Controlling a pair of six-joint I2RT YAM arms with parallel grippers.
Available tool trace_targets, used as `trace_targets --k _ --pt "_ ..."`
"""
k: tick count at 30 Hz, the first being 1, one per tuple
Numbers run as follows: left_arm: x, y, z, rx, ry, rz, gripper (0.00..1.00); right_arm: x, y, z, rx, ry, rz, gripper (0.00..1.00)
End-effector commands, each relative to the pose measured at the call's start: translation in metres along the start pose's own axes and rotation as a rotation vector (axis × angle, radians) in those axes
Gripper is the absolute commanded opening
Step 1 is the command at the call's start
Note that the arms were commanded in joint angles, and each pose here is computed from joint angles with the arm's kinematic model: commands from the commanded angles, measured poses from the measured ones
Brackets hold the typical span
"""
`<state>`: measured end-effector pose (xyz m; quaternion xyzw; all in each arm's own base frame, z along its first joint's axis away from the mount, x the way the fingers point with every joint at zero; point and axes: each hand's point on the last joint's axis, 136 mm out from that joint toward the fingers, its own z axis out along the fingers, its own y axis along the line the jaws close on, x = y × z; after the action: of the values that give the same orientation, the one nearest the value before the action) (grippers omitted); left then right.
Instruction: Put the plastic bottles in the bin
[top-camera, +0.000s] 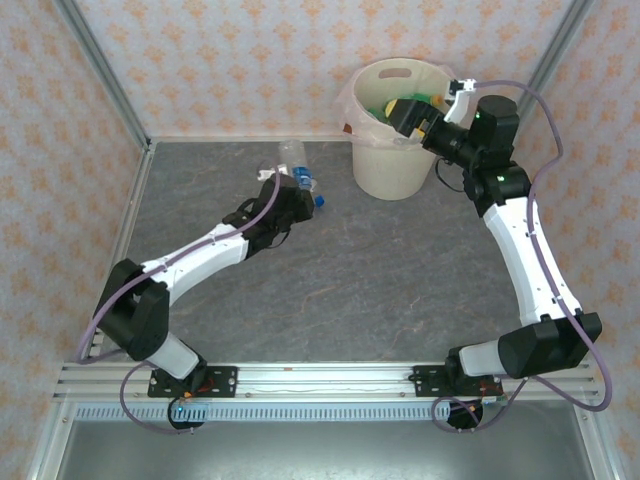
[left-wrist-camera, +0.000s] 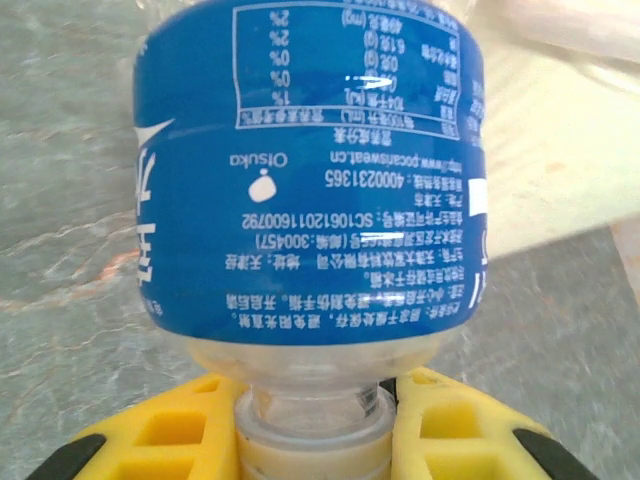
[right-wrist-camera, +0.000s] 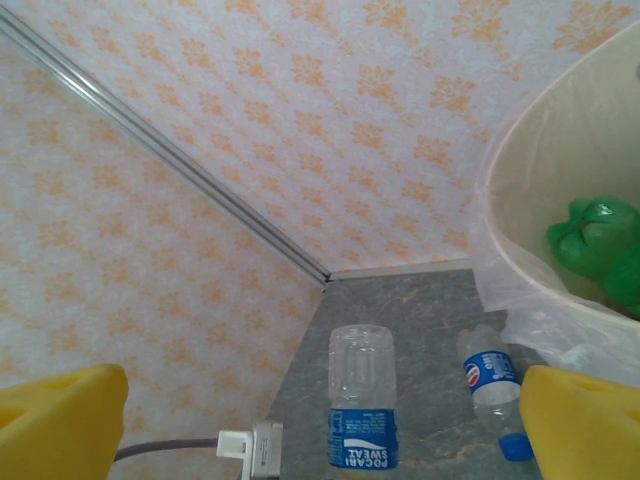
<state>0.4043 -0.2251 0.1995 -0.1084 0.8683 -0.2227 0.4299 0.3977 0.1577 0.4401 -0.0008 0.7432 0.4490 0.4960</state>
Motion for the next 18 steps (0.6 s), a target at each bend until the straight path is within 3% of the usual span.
trace_targets --k 1,11,18 --pt "-0.035 -0.035 -0.022 0.081 -0.122 0.095 0.22 0.000 0.020 -0.003 -0.091 0.004 -0.016 0.97" --pt "-0.055 -0.121 -0.057 0.303 -0.185 0.205 0.22 0.027 0.021 -0.003 -0.129 0.118 0.019 0.90" --pt "-0.050 -0.159 -0.066 0.364 -0.164 0.302 0.22 0.043 0.027 -0.003 -0.144 0.176 0.001 0.88"
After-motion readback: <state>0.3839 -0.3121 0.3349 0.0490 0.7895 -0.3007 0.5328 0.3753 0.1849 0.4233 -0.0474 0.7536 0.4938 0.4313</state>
